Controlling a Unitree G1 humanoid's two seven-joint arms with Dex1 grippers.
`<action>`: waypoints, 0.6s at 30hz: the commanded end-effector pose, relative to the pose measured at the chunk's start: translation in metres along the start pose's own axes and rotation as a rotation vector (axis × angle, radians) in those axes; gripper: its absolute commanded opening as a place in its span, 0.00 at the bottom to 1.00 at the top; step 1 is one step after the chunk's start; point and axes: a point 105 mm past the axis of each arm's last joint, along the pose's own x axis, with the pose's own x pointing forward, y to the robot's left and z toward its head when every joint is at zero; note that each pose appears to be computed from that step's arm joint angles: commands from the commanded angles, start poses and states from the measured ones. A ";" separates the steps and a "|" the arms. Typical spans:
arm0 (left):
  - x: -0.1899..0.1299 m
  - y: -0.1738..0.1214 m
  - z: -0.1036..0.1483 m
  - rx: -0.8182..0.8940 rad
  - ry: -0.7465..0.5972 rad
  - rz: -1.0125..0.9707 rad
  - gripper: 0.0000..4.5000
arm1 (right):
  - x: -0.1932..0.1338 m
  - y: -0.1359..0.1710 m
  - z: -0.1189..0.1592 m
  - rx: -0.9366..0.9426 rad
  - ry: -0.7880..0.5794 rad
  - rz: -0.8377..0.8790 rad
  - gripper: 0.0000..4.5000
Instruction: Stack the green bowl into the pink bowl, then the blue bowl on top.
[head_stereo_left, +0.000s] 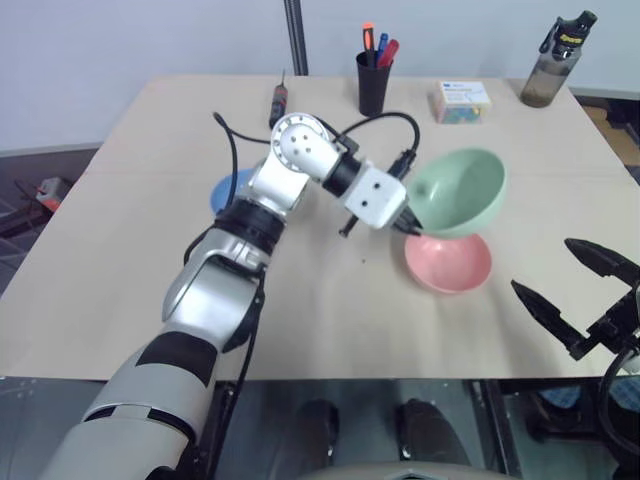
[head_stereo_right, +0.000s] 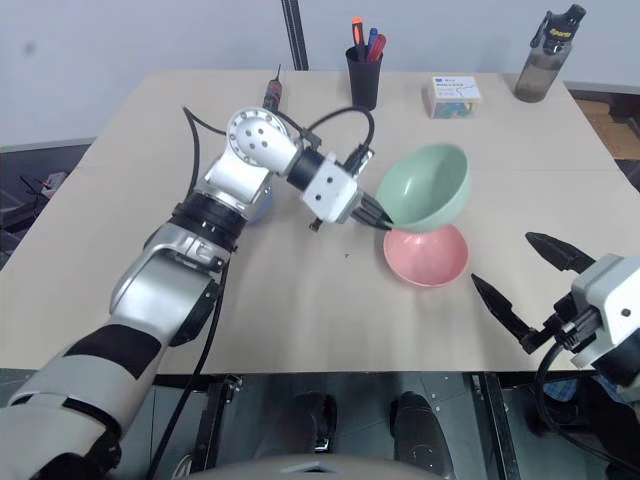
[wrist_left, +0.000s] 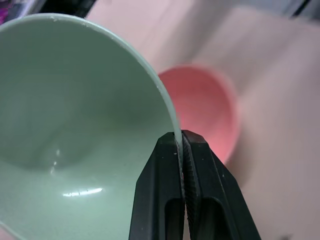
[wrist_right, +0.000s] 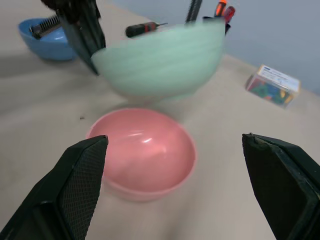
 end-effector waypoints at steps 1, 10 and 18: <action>0.001 0.006 0.008 0.046 -0.001 0.005 0.02 | -0.011 0.004 0.015 -0.018 -0.069 0.030 1.00; 0.009 0.021 0.022 0.057 -0.089 0.096 0.77 | -0.017 0.007 0.011 -0.023 -0.052 0.065 1.00; -0.059 0.019 -0.026 -0.237 0.176 0.411 0.91 | 0.006 0.020 0.012 -0.018 -0.083 0.188 1.00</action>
